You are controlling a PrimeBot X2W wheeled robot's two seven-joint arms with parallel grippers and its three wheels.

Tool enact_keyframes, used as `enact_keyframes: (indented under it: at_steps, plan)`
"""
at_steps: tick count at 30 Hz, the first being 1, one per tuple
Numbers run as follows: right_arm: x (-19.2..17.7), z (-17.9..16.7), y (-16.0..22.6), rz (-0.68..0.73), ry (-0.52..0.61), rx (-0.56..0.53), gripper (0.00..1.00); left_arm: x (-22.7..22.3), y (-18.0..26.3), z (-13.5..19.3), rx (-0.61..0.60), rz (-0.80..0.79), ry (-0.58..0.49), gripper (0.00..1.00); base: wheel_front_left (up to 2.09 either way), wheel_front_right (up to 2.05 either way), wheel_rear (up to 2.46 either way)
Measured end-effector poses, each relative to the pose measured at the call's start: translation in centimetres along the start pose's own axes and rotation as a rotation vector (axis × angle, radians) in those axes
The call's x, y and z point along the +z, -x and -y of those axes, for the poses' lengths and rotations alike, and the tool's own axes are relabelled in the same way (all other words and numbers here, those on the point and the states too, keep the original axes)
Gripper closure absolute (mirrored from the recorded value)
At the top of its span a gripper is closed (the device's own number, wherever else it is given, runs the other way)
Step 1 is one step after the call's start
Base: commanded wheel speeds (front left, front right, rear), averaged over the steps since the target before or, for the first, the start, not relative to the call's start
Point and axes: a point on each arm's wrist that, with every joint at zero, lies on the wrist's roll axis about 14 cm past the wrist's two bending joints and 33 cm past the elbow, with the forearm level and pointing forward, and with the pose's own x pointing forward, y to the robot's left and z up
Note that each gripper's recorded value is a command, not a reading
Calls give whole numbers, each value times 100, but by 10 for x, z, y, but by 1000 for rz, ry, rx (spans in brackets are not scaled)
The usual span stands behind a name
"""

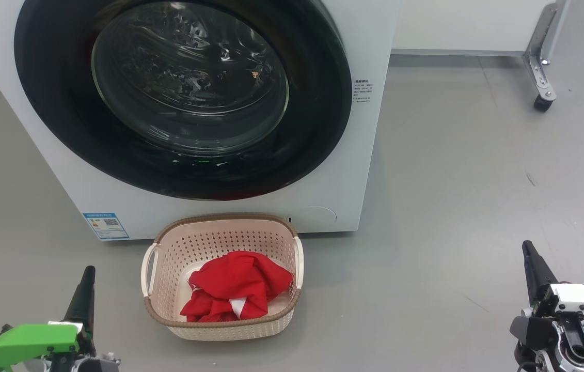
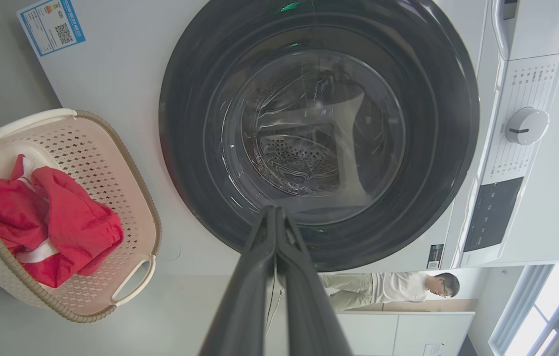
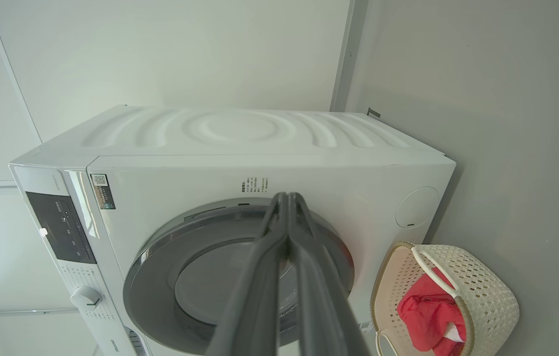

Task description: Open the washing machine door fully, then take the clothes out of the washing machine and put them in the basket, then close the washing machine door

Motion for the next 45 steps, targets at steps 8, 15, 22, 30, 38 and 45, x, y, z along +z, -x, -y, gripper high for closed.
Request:
enact_keyframes:
  at_steps: [8, 15, 22, 30, 38, 45]
  plan:
    - [0, 0, 0, 0, 0, 0, 100, 0, 0, -1, 3, 1, 0, 100, 0, 0, 0]
    - [0, 0, 0, 0, 0, 0, 100, 0, 0, -1, 4, 1, 0, 100, 0, 0, 0]
    - [0, 0, 0, 1, 0, 0, 100, 1, -1, -1, 2, 2, 1, 100, 0, 0, 0]
    - [1, 0, 0, 2, 0, 1, 100, 1, -1, 0, 2, 3, 1, 100, 0, 0, 0]
    - [1, 0, 0, 2, 0, 1, 100, 1, -1, 0, 2, 3, 1, 100, 0, 0, 0]
    - [1, 0, 0, 3, -1, 1, 100, 1, -1, 0, 2, 4, 1, 100, 0, 0, 0]
